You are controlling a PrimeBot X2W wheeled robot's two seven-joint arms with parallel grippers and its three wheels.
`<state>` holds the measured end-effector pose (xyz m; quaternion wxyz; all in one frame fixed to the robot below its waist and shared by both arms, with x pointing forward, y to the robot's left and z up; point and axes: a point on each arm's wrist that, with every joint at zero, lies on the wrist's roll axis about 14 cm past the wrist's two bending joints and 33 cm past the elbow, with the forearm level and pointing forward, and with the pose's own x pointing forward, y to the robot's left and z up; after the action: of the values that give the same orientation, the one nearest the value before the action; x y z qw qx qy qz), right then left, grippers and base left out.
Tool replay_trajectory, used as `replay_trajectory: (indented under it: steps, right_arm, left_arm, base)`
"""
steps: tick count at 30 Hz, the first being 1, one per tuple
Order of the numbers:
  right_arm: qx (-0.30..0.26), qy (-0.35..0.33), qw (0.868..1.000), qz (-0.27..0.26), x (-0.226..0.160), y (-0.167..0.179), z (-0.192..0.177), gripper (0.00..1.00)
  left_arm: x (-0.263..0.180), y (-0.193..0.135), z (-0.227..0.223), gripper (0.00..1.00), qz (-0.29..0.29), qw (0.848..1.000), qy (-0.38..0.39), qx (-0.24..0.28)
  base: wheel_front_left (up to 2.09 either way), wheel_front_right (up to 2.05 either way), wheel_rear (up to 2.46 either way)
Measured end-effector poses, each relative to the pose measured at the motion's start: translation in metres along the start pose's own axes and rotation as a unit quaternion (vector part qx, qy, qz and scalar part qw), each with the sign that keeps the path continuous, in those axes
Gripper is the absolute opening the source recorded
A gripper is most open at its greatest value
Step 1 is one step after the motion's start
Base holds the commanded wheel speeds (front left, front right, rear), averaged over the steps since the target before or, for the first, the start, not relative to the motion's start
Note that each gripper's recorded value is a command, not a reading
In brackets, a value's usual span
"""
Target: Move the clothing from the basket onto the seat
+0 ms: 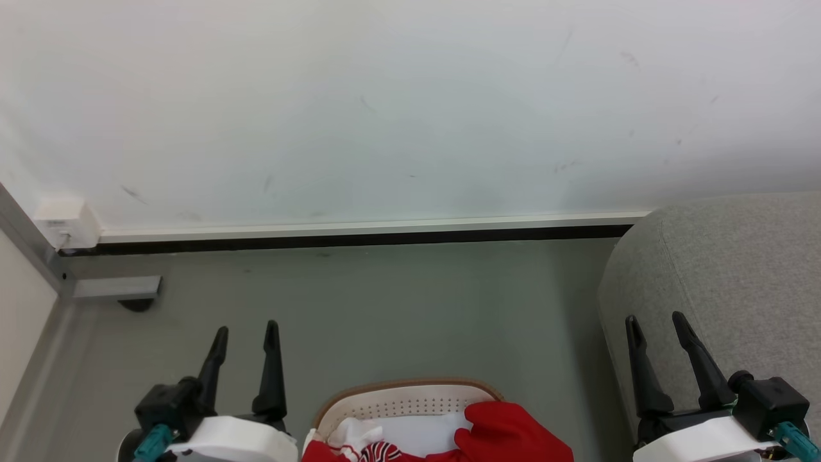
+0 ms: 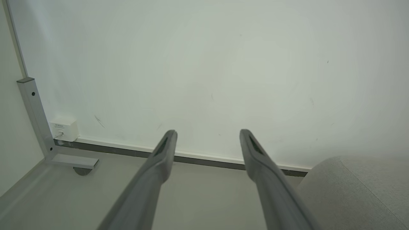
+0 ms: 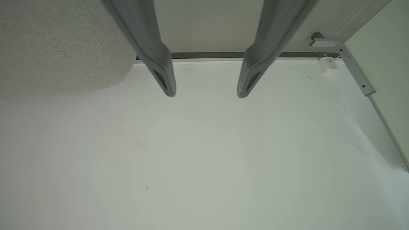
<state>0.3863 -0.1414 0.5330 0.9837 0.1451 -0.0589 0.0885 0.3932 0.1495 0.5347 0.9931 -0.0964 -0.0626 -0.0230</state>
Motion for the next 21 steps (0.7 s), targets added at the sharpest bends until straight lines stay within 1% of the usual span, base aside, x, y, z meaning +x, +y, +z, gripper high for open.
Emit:
replay_trajectory:
  steps: [21]
  right_arm:
    - [-0.059, -0.026, 0.998, 0.027, 0.004, 0.013, 0.011, 1.00]
  left_arm:
    - [0.001, -0.009, 0.006, 1.00, -0.020, 0.997, -0.023, 0.067]
  base:
    - [0.00, 0.00, 0.00]
